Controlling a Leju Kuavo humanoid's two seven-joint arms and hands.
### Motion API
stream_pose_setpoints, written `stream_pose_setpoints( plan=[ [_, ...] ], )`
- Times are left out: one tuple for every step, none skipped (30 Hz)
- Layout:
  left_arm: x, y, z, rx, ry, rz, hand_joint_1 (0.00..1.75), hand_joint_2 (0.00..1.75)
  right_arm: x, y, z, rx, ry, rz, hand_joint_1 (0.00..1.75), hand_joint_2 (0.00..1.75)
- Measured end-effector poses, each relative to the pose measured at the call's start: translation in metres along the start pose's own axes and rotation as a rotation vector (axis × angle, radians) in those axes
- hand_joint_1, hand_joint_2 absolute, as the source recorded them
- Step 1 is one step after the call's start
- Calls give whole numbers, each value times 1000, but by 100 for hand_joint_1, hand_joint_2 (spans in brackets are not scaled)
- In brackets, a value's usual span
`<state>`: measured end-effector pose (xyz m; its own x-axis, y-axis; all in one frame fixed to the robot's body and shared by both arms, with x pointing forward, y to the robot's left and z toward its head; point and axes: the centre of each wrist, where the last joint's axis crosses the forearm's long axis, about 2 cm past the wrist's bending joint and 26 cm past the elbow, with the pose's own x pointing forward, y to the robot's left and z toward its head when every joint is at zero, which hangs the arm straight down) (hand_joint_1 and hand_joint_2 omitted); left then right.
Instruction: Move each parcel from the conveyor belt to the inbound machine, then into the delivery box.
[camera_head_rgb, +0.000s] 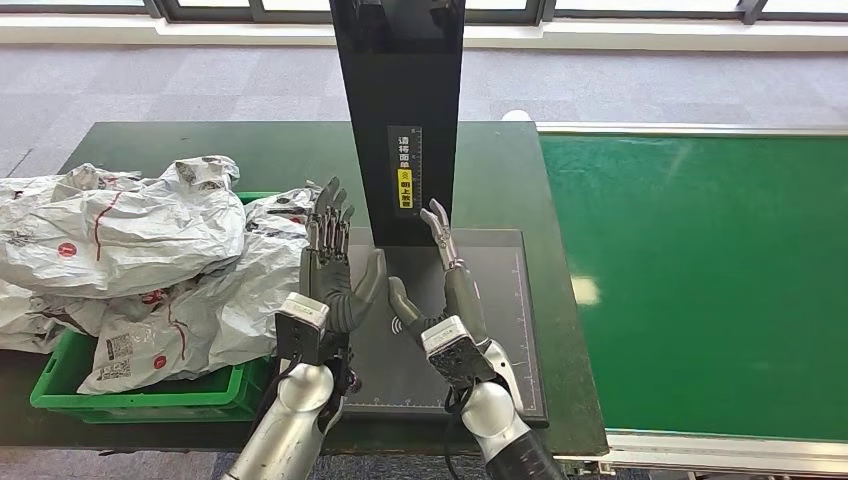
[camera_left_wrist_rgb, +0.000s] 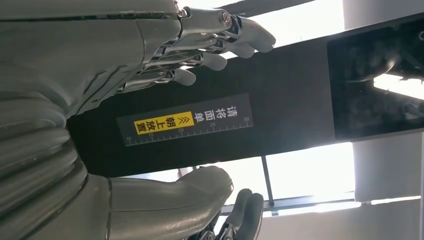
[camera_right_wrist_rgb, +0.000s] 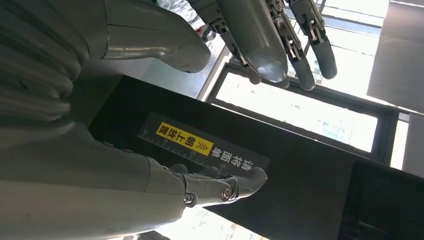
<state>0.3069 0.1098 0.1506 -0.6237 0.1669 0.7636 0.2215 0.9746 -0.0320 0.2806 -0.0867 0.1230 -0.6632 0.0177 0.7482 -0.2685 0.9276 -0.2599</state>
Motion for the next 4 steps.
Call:
stream_pose_setpoints(
  plan=[
    [0, 0, 0, -4, 1, 1, 175, 175, 0, 0, 0, 0, 1, -6, 175, 175],
    [0, 0, 0, -7, 1, 2, 175, 175, 0, 1, -1, 2, 1, -13, 175, 175],
    [0, 0, 0, -10, 0, 3, 175, 175, 1, 2, -1, 6, -1, -19, 175, 175],
    [0, 0, 0, -11, 0, 4, 175, 175, 1, 2, -1, 8, -2, -21, 175, 175]
  ],
)
